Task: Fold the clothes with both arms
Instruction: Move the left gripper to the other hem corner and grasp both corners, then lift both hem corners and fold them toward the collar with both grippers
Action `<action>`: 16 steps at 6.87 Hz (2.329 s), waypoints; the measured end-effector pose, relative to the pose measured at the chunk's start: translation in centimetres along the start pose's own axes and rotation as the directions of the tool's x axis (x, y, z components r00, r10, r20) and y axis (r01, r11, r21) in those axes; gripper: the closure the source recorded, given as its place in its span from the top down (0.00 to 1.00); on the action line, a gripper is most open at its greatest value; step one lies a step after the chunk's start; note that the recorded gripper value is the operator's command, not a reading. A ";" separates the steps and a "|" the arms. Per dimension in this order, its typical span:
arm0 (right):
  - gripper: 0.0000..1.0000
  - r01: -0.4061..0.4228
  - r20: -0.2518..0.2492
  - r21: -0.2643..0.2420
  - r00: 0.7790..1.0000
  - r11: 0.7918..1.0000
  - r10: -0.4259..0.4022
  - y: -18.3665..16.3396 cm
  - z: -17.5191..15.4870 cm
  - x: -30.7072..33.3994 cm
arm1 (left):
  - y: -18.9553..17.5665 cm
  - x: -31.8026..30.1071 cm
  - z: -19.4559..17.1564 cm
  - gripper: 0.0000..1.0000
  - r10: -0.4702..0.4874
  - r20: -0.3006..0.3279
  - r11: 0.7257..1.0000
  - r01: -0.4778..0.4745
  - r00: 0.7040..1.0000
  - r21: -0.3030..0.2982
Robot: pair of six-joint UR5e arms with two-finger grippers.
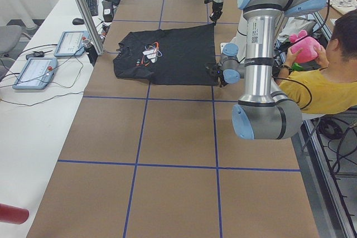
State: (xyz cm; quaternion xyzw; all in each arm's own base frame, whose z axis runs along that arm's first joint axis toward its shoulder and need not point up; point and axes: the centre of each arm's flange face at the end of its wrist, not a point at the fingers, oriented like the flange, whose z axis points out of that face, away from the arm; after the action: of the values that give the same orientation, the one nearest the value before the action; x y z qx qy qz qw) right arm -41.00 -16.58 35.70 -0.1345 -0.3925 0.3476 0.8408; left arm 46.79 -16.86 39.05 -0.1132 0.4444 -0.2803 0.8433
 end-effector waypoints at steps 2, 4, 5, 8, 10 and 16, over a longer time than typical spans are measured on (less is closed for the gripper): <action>0.00 0.000 -0.001 0.001 1.000 1.000 0.000 0.0 0.0 0.0 | 0.0 0.0 -0.4 0.00 0.000 0.000 1.000 0.000 1.000 0.002; 0.00 0.000 -0.001 0.002 1.000 1.000 0.000 -0.1 0.0 0.0 | -0.3 -0.4 -2.7 0.00 0.001 -0.012 1.000 -0.001 1.000 -0.007; 0.00 0.000 0.001 0.000 1.000 1.000 0.000 -0.1 -0.1 0.0 | -0.3 -0.5 -4.0 0.00 0.001 -0.023 1.000 -0.002 1.000 -0.014; 0.00 -0.001 -0.001 -0.038 1.000 0.999 0.001 -0.1 -2.8 0.5 | 0.6 0.8 -8.9 0.00 0.000 -0.091 0.998 -0.006 0.996 -0.065; 0.00 -0.001 -0.014 -0.091 1.000 0.996 0.000 -0.2 -6.0 1.4 | 1.3 1.6 -13.1 0.00 -0.004 -0.144 0.994 -0.012 0.990 -0.109; 0.00 -0.160 0.058 -0.054 0.985 0.986 0.163 -9.2 -11.1 -5.4 | -7.2 10.4 -20.1 0.00 0.040 -0.380 0.999 -0.040 0.924 0.007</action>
State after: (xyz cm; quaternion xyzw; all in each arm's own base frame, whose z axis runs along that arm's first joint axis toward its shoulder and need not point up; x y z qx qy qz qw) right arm -30.63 -26.41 29.91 -0.1757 -0.4148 0.4088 0.7937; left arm 32.45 -27.51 23.41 -0.0483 0.6015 -0.2795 0.7468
